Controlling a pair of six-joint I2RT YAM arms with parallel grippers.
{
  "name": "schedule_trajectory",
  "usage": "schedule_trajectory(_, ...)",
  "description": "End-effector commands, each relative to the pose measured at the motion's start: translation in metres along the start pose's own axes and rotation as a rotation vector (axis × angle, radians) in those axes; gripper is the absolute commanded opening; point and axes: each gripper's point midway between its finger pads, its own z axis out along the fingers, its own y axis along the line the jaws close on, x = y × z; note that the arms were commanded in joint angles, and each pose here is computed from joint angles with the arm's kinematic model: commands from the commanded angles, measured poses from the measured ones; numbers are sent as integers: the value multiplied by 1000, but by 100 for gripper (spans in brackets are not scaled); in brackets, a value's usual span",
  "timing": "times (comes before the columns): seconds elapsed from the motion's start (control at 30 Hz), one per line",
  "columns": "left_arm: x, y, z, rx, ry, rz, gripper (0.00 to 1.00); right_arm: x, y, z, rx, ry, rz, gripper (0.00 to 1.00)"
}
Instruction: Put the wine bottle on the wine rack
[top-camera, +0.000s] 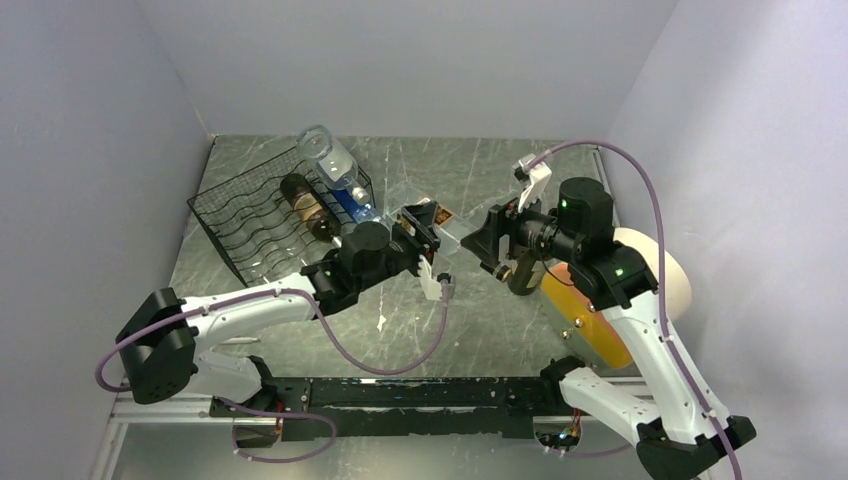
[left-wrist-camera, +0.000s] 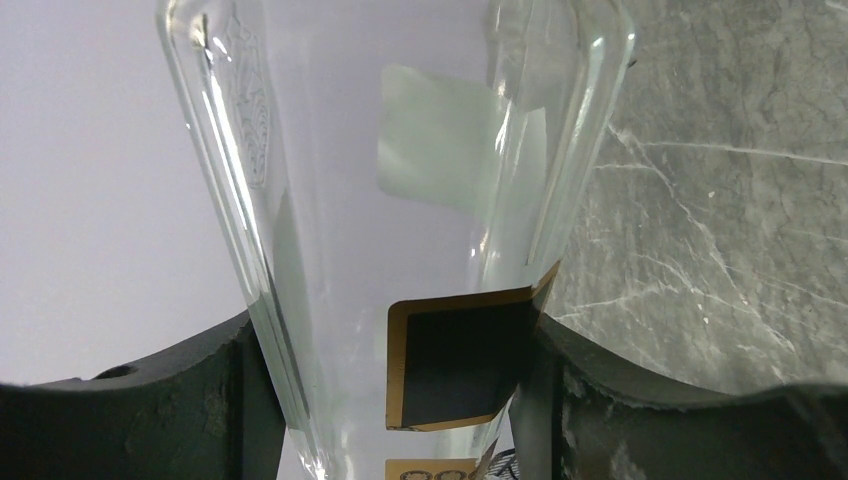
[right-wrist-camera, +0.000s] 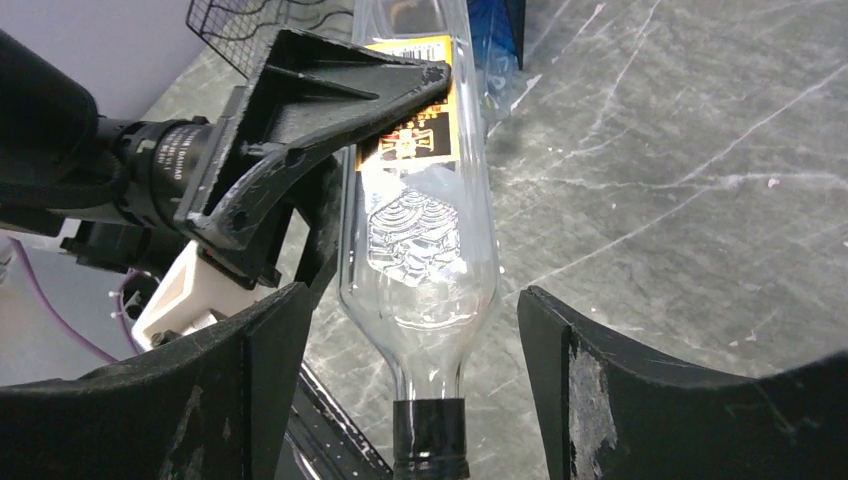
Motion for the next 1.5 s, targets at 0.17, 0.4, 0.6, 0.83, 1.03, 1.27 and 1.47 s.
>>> schedule_trajectory(0.17, -25, 72, -5, -242, -23, 87, 7, 23, -3, 21, -24, 15, 14, 80)
schedule_trajectory(0.4, -31, 62, 2, -195, -27, 80, 7, 43, -1, 35, -55, 54, 35, 80)
schedule_trajectory(0.6, -32, 58, 0, -170, -27, 49, 7, 69, -2, 49, -36, 126, 45, 78)
schedule_trajectory(0.83, -33, 63, -8, -185, -41, -31, 7, 80, 5, 55, -33, 151, 20, 85)
schedule_trajectory(1.03, -32, 62, -12, -185, -42, -58, 7, 82, 5, 53, -3, 152, 17, 79)
schedule_trajectory(1.27, -37, 62, -15, -159, -61, -128, 8, 81, 5, 49, 12, 157, -2, 44)
schedule_trajectory(1.47, -41, 61, -23, -177, -104, -218, 64, 51, 4, 39, 60, 46, 17, 0)
